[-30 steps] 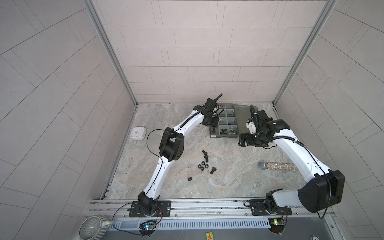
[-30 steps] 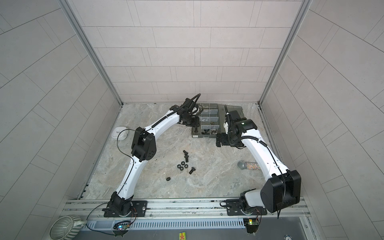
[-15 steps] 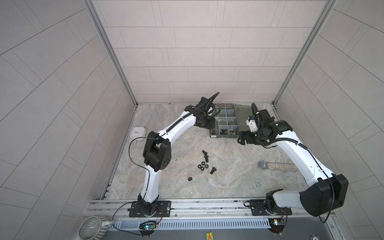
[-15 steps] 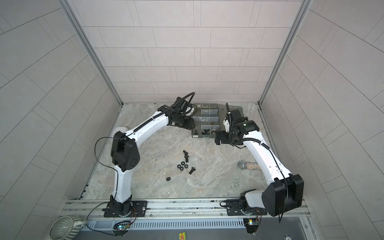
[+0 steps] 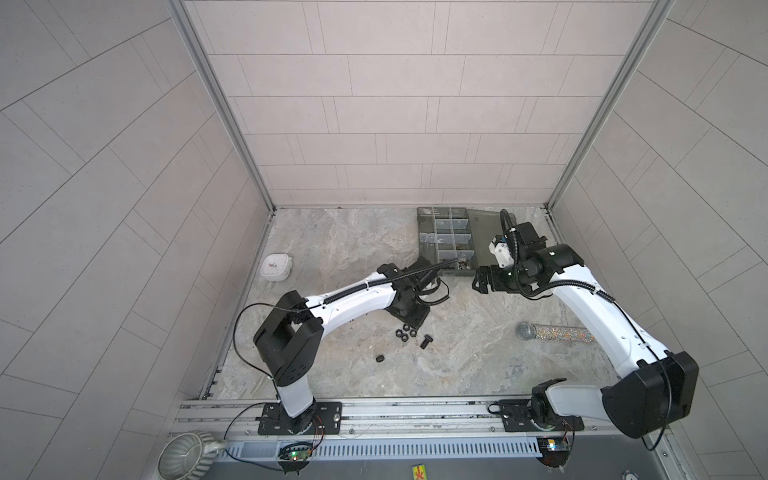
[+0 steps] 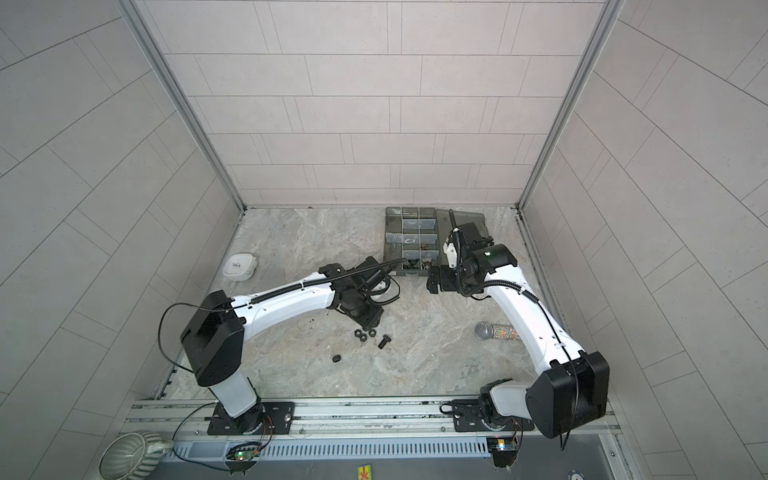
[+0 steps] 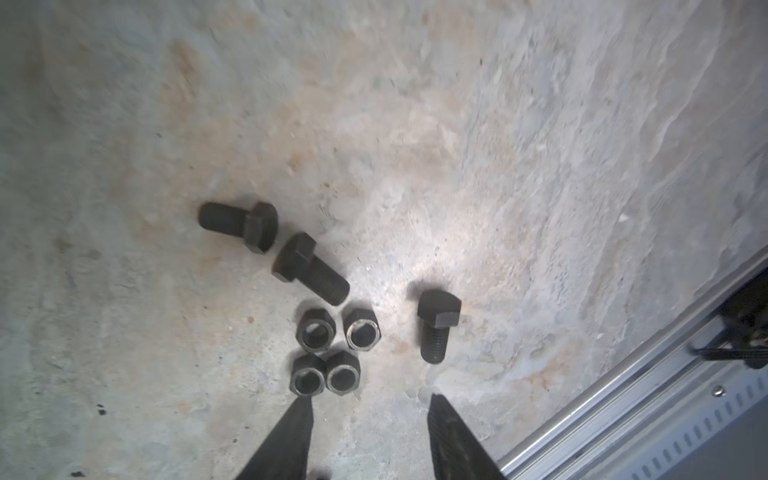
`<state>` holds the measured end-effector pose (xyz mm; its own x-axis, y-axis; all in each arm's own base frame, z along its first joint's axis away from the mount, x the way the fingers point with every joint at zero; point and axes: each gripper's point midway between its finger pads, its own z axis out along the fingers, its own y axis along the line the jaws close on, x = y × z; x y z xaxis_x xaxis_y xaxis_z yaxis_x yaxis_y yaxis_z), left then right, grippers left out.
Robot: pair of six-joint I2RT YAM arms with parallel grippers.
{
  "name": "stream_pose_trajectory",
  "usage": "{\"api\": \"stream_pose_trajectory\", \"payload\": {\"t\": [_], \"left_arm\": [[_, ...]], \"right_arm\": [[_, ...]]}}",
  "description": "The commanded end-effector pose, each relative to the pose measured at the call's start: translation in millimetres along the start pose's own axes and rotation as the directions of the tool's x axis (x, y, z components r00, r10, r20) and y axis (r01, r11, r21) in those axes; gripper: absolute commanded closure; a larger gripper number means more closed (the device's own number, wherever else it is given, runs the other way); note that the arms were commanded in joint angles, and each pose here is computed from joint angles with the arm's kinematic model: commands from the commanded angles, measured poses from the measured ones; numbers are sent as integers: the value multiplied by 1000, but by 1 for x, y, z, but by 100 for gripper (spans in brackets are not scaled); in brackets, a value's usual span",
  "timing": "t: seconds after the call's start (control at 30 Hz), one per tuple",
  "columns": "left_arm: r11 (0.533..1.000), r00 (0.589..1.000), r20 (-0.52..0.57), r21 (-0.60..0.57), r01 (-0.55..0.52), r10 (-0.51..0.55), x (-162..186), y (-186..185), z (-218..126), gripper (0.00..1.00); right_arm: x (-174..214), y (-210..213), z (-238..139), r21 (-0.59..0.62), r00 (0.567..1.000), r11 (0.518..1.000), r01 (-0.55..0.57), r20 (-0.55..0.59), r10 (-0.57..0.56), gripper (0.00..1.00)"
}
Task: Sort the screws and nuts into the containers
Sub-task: 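Move the left gripper over the pile of black bolts and hex nuts, then close the left gripper on a black hex bolt and lift it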
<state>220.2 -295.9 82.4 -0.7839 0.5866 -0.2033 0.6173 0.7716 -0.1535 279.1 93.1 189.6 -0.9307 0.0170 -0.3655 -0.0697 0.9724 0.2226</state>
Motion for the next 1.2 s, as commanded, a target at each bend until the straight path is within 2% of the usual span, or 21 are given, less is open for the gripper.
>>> {"api": "stream_pose_trajectory", "payload": {"t": [0.0, 0.17, 0.33, 0.5, 0.9, 1.17], "left_arm": [[998, 999, 34, -47, -37, 39, 0, -10, 2, 49], [996, 998, -4, -60, -62, 62, 13, -17, 19, 49], [998, 997, -25, -12, -68, 67, 22, -27, 30, 49], [999, 999, -23, 12, -44, 44, 29, -28, 43, 49], [997, 999, 7, 67, -35, 34, 19, -39, 58, 51], [998, 998, -45, 52, -31, 33, 29, -34, 74, 58]], "right_arm": [[20, -10, -13, 45, 1000, 999, 25, -3, -25, 1], [40, -15, -17, 44, 1000, 999, -12, 14, 11, 1], [53, -11, -22, 0, 997, 997, -71, 35, 71, 1], [58, -19, -30, 44, 997, 996, -72, 42, 70, 1], [71, -28, -37, 87, 995, 991, -98, 24, 96, 1], [75, -34, -41, 117, 995, 988, -103, 30, 100, 1]]}}
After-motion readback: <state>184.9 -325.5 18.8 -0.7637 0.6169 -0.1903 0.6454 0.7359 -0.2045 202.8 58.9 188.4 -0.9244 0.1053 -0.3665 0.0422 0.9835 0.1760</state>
